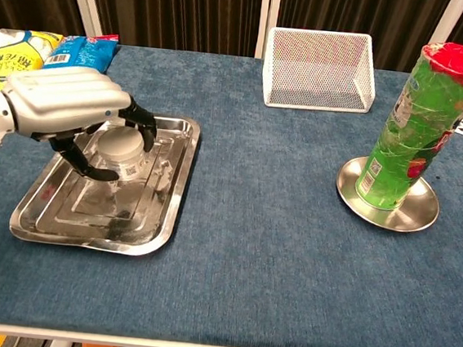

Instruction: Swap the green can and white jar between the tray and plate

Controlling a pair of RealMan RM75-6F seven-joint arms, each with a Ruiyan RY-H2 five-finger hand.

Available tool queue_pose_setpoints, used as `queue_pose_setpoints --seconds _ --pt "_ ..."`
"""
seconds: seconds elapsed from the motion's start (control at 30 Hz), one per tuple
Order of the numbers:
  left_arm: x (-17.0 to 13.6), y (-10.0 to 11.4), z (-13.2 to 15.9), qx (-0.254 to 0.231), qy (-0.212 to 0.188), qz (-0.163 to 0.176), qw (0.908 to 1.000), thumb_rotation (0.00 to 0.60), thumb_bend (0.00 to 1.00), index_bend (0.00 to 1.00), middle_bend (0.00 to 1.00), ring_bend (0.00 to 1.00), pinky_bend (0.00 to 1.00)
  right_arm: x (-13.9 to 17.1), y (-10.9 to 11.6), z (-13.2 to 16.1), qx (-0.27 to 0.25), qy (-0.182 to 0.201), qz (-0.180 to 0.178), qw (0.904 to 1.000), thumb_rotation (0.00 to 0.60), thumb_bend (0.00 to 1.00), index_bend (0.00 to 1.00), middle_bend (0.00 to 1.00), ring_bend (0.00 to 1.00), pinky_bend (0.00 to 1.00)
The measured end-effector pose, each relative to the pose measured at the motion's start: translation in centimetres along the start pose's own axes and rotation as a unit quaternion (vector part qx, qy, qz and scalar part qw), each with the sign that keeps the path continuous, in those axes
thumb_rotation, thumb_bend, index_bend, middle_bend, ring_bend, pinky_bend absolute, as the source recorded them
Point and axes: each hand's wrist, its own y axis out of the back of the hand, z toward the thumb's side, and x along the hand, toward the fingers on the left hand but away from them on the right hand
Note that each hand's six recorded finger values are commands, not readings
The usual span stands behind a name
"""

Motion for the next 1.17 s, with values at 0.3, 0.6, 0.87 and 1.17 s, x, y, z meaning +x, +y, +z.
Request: queue_pose_setpoints --seconds 0.3,0.6,0.87,1.17 --pt "0.0 -1.5 -0.9 -0.021 0.012 -0.010 0.9997 0.600 0.21 0.17 0.12 0.07 0.37 0.1 -0.2 0.0 0.000 -0.003 0.004 1.0000 0.600 0.05 0.00 0.00 0.00 0.00" --pt "-2.3 0.9 -1.7 -0.023 0.045 0.034 0.9982 0.600 0.20 0.12 0.12 0.06 0.32 0.5 0.1 0.1 0.000 0.001 -0.006 1.0000 0.600 0.05 0.00 0.00 0.00 0.00" --pt "-11.9 4.1 -5.9 -0.043 0.208 0.123 0.9694 0.600 0.17 0.12 0.12 0.06 0.28 3.2 0.0 -1.7 0.035 -0.024 0.000 0.9991 0.600 0.02 0.00 0.00 0.00 0.00" --pt "-24.3 1.7 -10.4 -0.057 0.378 0.128 0.9150 0.600 0.17 0.12 0.12 0.04 0.25 7.3 -3.2 -3.7 0.073 -0.059 0.033 0.9950 0.600 0.01 0.00 0.00 0.00 0.00"
